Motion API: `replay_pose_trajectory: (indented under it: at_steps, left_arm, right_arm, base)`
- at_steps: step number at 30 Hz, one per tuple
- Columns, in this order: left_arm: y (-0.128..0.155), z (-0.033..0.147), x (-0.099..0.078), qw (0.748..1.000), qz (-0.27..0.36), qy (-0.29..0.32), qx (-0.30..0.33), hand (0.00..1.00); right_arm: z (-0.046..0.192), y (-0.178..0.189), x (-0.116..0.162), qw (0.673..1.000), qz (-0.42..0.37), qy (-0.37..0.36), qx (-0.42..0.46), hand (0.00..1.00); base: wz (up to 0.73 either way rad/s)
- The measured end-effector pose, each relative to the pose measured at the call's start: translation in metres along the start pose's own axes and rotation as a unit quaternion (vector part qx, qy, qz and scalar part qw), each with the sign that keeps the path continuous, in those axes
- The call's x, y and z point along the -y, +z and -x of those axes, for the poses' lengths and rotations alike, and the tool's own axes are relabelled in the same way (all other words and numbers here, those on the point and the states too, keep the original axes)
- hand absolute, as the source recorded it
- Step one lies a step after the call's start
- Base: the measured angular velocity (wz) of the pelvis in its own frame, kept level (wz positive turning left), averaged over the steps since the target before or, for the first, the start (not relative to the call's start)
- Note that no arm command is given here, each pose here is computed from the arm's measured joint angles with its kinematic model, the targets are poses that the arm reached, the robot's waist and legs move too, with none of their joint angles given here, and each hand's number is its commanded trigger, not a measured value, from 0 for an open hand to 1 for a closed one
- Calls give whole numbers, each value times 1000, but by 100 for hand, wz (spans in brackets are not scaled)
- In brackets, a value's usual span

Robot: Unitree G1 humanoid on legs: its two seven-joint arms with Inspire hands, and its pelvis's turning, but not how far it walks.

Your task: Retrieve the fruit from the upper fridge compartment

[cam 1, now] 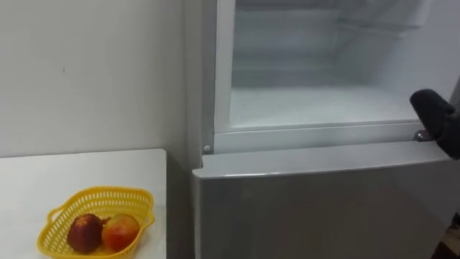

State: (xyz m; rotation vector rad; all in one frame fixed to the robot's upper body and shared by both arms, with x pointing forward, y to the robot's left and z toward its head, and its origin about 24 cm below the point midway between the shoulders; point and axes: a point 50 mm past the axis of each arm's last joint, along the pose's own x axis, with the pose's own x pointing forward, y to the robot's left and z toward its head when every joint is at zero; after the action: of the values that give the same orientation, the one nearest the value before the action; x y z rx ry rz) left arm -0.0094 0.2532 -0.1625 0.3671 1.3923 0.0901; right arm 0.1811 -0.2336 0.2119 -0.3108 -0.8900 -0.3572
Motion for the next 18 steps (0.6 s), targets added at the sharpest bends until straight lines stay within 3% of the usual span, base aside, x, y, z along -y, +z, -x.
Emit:
replay_pose_trajectory:
  at_steps: [6,18]
  left_arm:
    - [5,-1,1,1000,0,6,3,0]
    - [13,-3,0,1000,-1,8,4,0]
  right_arm:
    - [20,-34,2,994,20,4,-107,0]
    - [32,-45,-10,987,11,39,-158,0]
  base:
    - [-20]
    - [-9]
